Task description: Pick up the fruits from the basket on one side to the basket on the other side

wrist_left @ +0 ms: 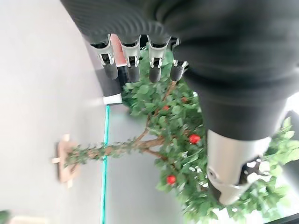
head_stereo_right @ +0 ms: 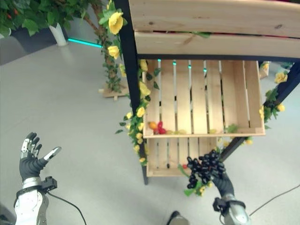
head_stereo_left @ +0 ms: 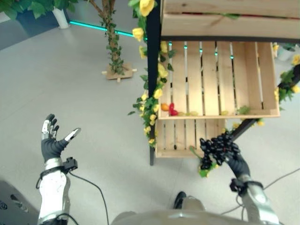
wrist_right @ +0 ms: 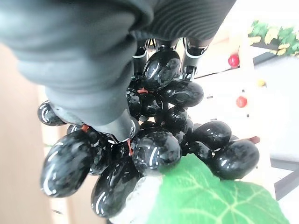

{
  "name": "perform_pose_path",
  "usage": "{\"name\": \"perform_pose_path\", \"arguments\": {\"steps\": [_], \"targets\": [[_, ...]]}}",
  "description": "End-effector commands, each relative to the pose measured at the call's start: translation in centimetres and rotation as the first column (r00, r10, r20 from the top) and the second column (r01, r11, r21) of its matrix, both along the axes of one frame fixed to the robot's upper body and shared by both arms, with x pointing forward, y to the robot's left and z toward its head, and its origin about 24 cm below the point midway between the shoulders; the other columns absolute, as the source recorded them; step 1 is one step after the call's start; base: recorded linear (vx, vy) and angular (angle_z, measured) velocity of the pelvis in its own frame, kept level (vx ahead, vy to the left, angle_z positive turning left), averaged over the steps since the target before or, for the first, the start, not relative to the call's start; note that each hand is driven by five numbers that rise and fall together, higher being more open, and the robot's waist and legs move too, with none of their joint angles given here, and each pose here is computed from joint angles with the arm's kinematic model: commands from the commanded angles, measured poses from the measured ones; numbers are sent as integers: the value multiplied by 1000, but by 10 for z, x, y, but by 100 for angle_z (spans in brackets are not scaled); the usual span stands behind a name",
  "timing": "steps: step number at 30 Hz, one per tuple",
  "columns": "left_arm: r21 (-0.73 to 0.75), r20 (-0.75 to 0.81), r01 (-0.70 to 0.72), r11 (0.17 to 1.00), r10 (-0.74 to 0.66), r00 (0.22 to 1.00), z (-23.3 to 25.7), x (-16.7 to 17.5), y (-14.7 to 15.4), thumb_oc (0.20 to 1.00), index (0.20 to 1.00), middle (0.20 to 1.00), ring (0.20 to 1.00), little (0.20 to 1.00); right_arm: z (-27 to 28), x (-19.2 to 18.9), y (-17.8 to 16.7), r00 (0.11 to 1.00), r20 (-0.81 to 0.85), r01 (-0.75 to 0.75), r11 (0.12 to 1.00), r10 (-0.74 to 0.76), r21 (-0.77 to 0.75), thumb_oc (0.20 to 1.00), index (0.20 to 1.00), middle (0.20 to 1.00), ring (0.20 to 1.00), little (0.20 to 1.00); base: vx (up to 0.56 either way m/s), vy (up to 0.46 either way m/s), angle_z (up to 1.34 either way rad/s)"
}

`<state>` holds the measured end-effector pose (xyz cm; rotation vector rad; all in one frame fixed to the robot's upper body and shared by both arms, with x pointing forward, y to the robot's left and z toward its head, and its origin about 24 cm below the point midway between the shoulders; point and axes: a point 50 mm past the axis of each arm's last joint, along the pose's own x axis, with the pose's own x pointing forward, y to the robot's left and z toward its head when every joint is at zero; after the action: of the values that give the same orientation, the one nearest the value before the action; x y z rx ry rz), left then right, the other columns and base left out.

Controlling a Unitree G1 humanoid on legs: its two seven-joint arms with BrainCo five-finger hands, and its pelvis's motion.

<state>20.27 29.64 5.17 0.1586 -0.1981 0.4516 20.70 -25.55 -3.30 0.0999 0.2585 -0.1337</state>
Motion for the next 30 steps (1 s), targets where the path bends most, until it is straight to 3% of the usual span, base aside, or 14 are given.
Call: {"name": "perform_pose_path", "arguments": {"steps": [1, 15, 30], "targets": [[42, 188, 11, 999, -19, 982, 35, 6, 1, 1000, 1000, 1000, 1000, 1000, 45, 44, 4, 972, 232, 0, 997, 17, -77, 200, 200, 200, 200, 200, -112, -39, -20], [11, 380, 75, 997, -74, 922, 63, 12, -18, 1000, 1000, 1000, 1000, 1000, 92, 96, 18, 918, 397, 64, 991, -13, -116, 200, 200, 200, 200, 200, -34, -78, 8], [-3, 371, 128, 992, -118, 921, 59, 17, -27, 1000, 1000, 1000, 1000, 1000, 116, 117, 28, 879, 476, 98, 989, -33, -112, 200, 200, 200, 200, 200, 14, -46, 8]]}}
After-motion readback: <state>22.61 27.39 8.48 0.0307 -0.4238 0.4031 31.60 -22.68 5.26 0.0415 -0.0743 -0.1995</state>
